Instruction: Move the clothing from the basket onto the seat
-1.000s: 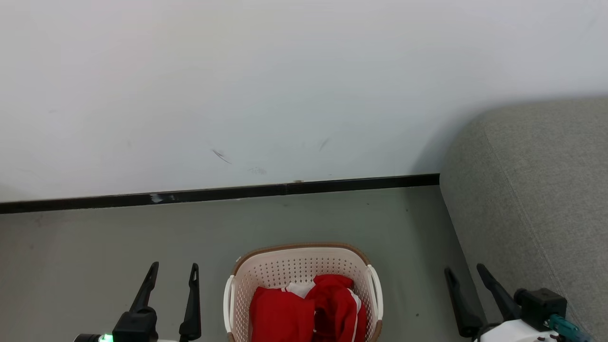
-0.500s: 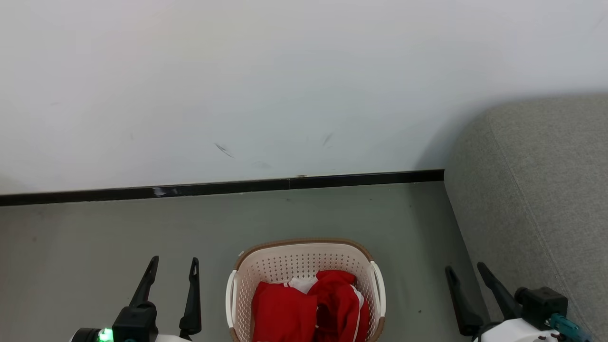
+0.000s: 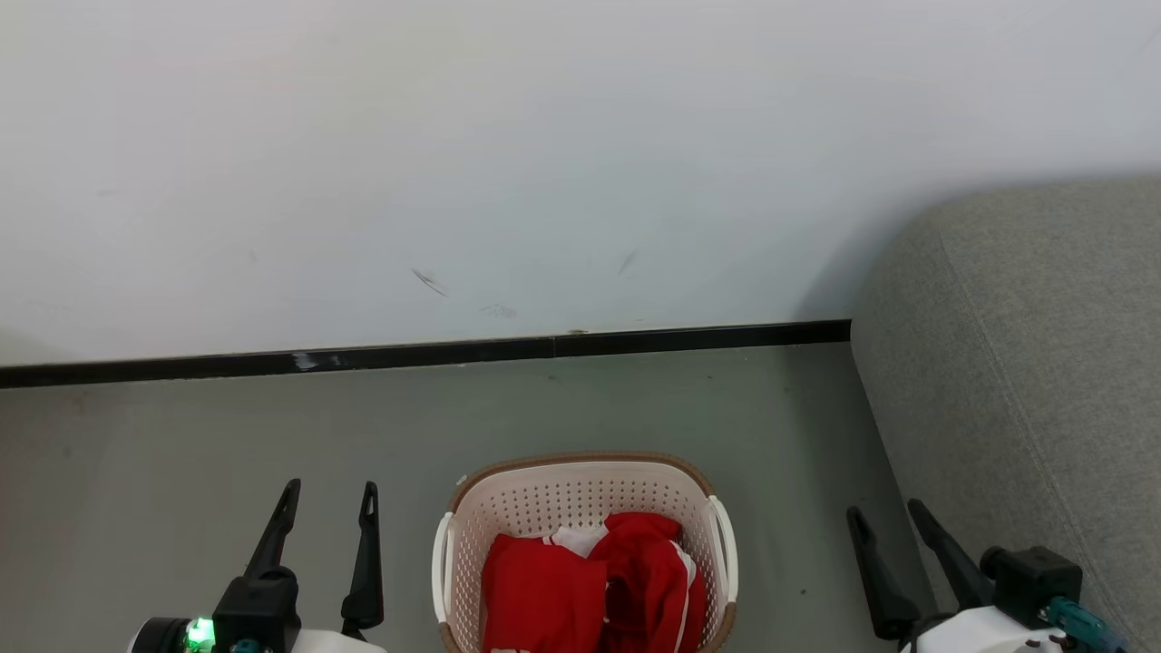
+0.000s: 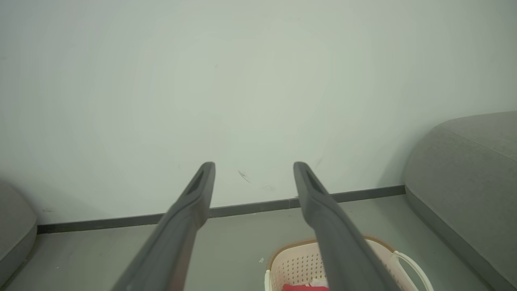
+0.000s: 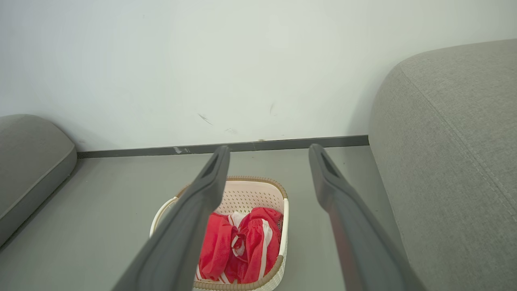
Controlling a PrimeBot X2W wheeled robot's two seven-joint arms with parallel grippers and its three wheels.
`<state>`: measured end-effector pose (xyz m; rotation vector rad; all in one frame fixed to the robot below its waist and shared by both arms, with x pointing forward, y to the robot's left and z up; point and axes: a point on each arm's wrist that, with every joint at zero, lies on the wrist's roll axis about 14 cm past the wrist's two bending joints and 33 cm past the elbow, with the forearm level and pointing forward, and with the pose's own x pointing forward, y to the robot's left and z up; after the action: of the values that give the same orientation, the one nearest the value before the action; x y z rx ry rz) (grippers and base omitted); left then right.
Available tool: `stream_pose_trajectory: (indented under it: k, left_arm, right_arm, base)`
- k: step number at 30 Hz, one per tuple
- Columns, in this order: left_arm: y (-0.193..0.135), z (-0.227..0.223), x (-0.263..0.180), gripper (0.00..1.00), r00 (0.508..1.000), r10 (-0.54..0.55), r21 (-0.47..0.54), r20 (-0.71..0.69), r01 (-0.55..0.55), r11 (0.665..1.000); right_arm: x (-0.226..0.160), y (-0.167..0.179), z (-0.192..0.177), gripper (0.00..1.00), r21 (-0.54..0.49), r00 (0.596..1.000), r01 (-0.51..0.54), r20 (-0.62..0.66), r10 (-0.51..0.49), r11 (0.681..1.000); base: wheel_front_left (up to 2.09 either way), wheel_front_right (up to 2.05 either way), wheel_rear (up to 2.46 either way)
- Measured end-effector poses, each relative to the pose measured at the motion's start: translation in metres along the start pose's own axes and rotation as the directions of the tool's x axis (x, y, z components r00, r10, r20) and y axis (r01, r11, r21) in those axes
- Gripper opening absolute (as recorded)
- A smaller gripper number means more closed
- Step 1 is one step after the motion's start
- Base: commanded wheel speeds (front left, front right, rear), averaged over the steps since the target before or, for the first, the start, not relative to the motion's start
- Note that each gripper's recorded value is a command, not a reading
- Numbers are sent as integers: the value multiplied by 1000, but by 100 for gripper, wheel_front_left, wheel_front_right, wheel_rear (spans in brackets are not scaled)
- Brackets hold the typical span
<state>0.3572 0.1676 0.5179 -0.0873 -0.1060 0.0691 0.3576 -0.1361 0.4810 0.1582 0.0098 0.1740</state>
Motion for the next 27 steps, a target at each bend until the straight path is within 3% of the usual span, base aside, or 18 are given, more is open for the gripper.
stream_pose_trajectory:
  k: [27]
  left_arm:
    - [-12, -21, 8, 100, 997, -49, 26, -60, 50, 998]
  right_arm:
    - [9, 4, -1, 100, 12, 1000, -15, -1, 15, 1000]
  base:
    - [0, 0, 0]
